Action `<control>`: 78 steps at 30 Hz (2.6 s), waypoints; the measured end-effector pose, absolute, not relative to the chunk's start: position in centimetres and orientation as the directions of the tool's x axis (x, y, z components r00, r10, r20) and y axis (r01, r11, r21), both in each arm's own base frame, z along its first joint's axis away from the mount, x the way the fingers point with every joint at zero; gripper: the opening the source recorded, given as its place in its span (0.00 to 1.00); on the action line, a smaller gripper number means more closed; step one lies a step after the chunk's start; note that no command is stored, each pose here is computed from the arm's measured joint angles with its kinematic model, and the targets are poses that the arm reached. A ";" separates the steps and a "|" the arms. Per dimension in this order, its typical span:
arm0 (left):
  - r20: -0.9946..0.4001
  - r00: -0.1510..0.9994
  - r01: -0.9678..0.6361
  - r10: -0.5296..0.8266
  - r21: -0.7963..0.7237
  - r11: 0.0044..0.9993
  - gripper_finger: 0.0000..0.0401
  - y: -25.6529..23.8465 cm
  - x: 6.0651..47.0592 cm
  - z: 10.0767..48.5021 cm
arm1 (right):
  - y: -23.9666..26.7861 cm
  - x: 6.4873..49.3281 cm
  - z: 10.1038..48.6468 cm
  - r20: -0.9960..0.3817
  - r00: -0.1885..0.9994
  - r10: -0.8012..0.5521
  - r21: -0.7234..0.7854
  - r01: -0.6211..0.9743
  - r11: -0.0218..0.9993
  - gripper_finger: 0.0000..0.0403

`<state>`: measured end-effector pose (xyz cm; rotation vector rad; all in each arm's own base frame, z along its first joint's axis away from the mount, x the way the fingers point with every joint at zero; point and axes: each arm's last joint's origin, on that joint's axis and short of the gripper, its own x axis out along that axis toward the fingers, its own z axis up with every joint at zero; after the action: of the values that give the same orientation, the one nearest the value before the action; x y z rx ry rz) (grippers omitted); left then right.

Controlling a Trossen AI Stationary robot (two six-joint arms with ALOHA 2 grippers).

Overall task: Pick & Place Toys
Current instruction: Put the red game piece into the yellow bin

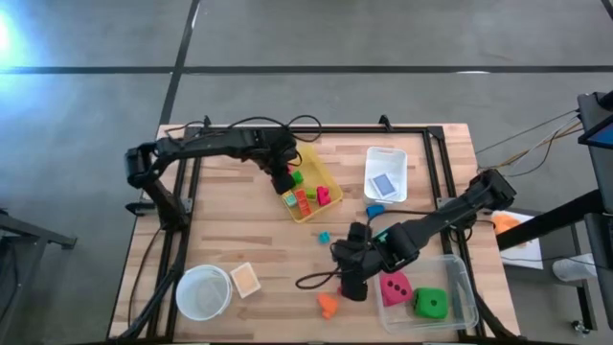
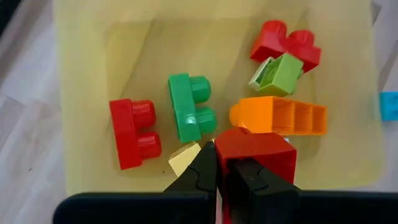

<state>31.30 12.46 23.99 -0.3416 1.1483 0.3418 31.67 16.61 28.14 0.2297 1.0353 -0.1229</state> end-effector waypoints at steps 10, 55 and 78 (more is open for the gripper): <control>-0.910 0.401 -0.435 0.102 -0.092 0.896 0.02 15.3 31.9 22.5 | 16.2 30.0 30.5 -0.925 0.375 -0.056 0.049 0.265 0.963 0.85; -0.959 0.280 -0.573 0.050 -0.125 0.810 0.02 17.4 31.5 18.6 | 16.5 29.5 30.1 -0.934 0.351 -0.066 0.023 0.244 0.969 0.85; -0.966 0.258 -0.584 0.025 -0.136 0.800 0.02 16.5 31.3 17.7 | 16.6 29.4 30.1 -0.934 0.352 -0.066 0.023 0.243 0.970 0.85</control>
<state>31.31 16.47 17.69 -0.5307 1.2536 0.4397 29.43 16.56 30.14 0.1674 1.1958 -0.2011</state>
